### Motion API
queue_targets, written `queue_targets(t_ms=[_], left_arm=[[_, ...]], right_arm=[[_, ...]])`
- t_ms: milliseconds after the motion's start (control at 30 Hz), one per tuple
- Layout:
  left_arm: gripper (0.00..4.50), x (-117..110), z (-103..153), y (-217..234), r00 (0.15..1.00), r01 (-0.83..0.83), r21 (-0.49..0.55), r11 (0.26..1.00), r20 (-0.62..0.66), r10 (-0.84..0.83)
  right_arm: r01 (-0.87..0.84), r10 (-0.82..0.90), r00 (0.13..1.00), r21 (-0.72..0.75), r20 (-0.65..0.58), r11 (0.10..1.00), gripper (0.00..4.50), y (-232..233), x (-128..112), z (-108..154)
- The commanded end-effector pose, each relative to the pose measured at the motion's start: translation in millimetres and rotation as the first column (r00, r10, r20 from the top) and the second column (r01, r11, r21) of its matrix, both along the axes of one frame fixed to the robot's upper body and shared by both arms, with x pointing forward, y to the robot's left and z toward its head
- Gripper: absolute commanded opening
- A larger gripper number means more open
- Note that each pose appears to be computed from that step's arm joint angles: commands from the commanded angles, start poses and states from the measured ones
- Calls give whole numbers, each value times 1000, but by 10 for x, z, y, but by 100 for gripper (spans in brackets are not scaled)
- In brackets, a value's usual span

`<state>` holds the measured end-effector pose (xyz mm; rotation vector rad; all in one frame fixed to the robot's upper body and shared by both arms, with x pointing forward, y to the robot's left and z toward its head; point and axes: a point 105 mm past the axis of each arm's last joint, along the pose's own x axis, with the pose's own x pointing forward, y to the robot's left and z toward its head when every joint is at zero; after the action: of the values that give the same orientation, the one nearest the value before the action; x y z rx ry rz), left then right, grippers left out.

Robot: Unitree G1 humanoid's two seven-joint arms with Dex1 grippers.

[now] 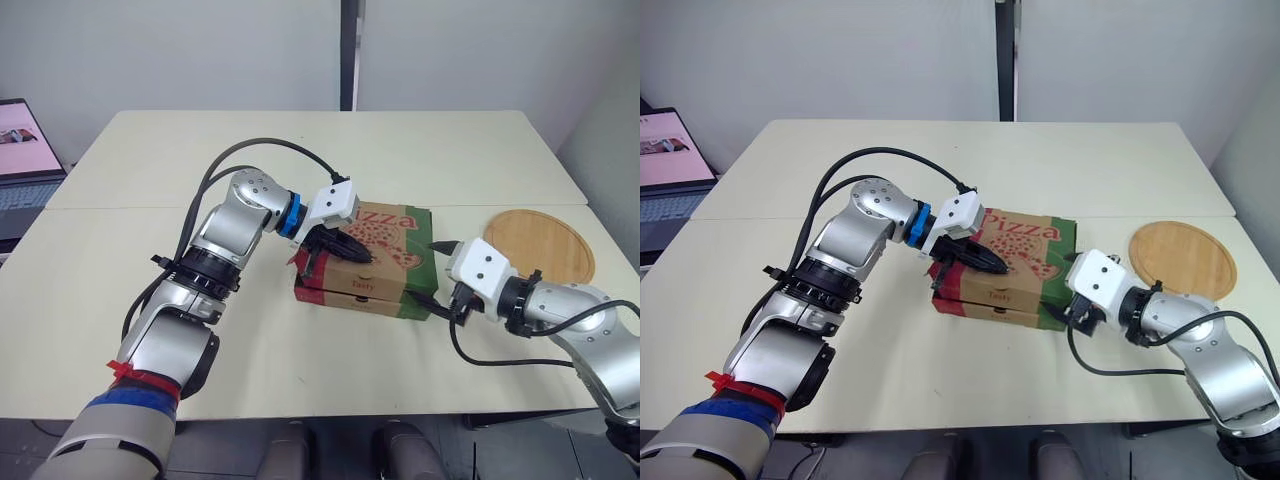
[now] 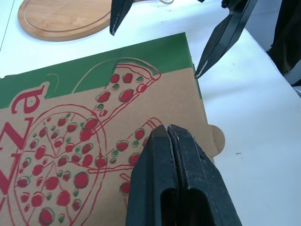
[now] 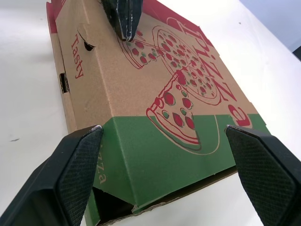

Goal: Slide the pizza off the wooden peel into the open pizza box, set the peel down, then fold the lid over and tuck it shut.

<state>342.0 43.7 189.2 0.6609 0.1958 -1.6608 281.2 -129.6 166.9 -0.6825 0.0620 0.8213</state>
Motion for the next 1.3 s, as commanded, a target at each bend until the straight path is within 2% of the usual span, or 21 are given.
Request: queue_targets(t_ms=[33,367,600,1167,1300], left_arm=[[0,-21,72,-8,999,22,8,1000,44,-23],[0,2,-68,52,1000,-10,24,1000,17,10],[0,8,-51,54,1000,-18,14,1000,10,18],[0,70,35,51,999,-51,-22,998,12,52],[0,93,15,62,998,-62,-20,998,15,62]], right_arm=[[33,-28,995,-52,95,998,446,-34,70,72],[49,-34,990,-105,137,993,446,23,31,-63],[80,-60,970,-74,237,994,446,112,104,132],[72,-57,959,-43,279,996,446,200,110,264],[43,-22,969,-82,244,996,446,212,62,125]])
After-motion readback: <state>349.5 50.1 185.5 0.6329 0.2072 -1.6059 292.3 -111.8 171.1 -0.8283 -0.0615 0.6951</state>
